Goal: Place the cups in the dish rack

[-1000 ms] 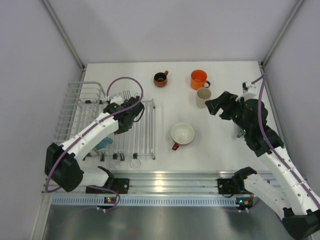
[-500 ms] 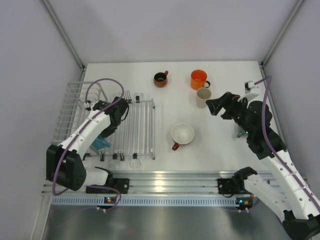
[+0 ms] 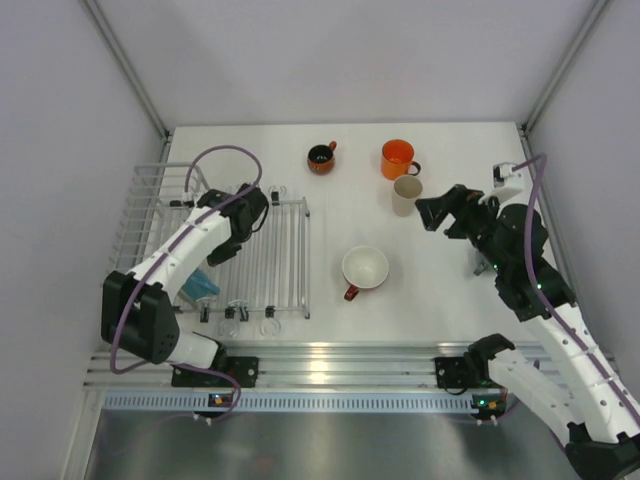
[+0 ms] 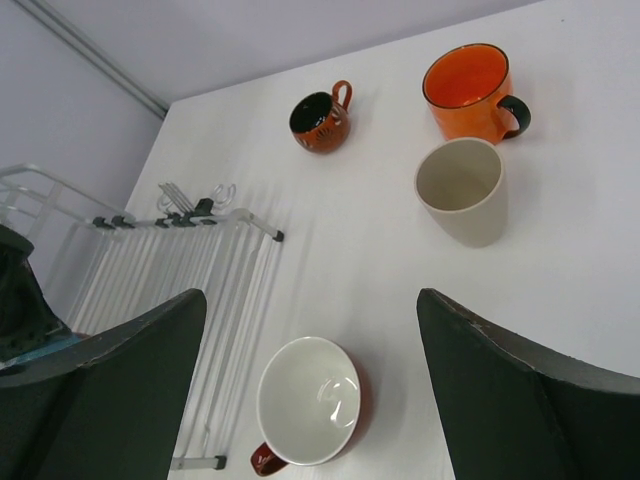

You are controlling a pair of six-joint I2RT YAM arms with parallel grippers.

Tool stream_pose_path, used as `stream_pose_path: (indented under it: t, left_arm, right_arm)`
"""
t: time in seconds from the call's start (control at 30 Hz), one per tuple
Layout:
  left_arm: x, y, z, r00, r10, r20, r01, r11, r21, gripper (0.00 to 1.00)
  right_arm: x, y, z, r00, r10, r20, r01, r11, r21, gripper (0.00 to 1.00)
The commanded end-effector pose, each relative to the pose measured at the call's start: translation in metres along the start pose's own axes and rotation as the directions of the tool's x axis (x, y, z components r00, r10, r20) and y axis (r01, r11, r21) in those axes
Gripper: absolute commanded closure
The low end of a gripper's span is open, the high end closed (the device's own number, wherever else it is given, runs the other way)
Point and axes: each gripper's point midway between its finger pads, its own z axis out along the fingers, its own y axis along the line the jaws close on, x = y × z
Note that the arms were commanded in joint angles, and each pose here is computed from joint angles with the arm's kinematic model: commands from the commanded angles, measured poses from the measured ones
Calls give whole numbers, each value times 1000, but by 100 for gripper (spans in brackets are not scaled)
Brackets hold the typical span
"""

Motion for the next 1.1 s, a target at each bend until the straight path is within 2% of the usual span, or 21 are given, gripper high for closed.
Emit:
stream_pose_path:
  t: [0.0,0.03,0.17,0.23,0.3,0.33,0.43,0.47,0.5,0.53,0.57,0.6,0.7,0.8,0.87,0.9,0.97,1.0,1.07]
  left_arm:
    - [-21,-22,-26,996,43,76,-51,993,110,100]
    - [-16,-31,-35,991,101,84,-114,981,158,100]
    - [-8,-67,-62,978,184,97,-206,922,328,100]
    - [-4,-87,-80,967,221,126,-254,864,434,100]
    - [6,-110,-101,962,238,136,-273,783,559,95]
    - [6,-113,-112,955,251,161,-296,737,608,85]
    - [14,-133,-145,949,251,190,-303,570,764,65]
    - [10,-130,-159,953,218,210,-296,519,802,55]
    - [12,-135,-169,953,205,225,-296,457,839,49]
    - [10,-134,-176,954,187,236,-295,424,856,43]
    - [5,-131,-185,954,160,254,-297,390,871,28]
    - [7,-132,-192,952,158,263,-303,352,885,20]
    - [3,-132,-202,944,139,299,-328,297,897,4]
    - [6,-134,-211,937,140,319,-345,236,909,3]
    - [15,-136,-224,934,158,320,-343,145,928,3]
    - [19,-136,-228,933,167,318,-339,119,933,4]
    - [25,-136,-233,931,188,312,-331,80,940,4]
    - [27,-136,-234,928,197,318,-336,66,940,4]
    - [29,-134,-241,923,191,335,-345,19,939,6]
  right_arm:
    - [-4,4,2,1000,-6,15,6,1000,-12,13]
    - [-3,4,3,1000,-6,11,6,1000,-14,13]
    - [-4,5,5,1000,1,6,-1,1000,-13,12]
    - [-4,5,7,1000,3,0,-3,1000,-8,12]
    - [-2,5,10,1000,-5,-17,5,1000,-1,12]
    - [0,3,14,999,-9,-36,9,1000,11,12]
    - [5,-2,21,996,-38,-76,41,998,41,13]
    - [3,-7,23,996,-55,-77,60,996,63,13]
    - [5,-10,27,994,-63,-93,70,994,82,13]
    - [1,-10,28,993,-71,-91,79,993,90,13]
    - [1,-12,30,992,-83,-99,93,991,101,13]
    - [0,-11,32,991,-86,-101,96,990,101,14]
    - [6,-18,51,985,-98,-144,116,986,124,19]
    - [11,-29,71,976,-97,-197,131,976,172,31]
    - [2,-35,79,975,-100,-197,143,966,215,41]
    - [7,-43,86,970,-96,-225,150,959,239,44]
    - [-8,-52,93,973,-98,-210,157,945,286,49]
    - [-2,-60,96,965,-90,-246,167,935,313,49]
    - [-15,-68,100,967,-87,-239,169,923,345,50]
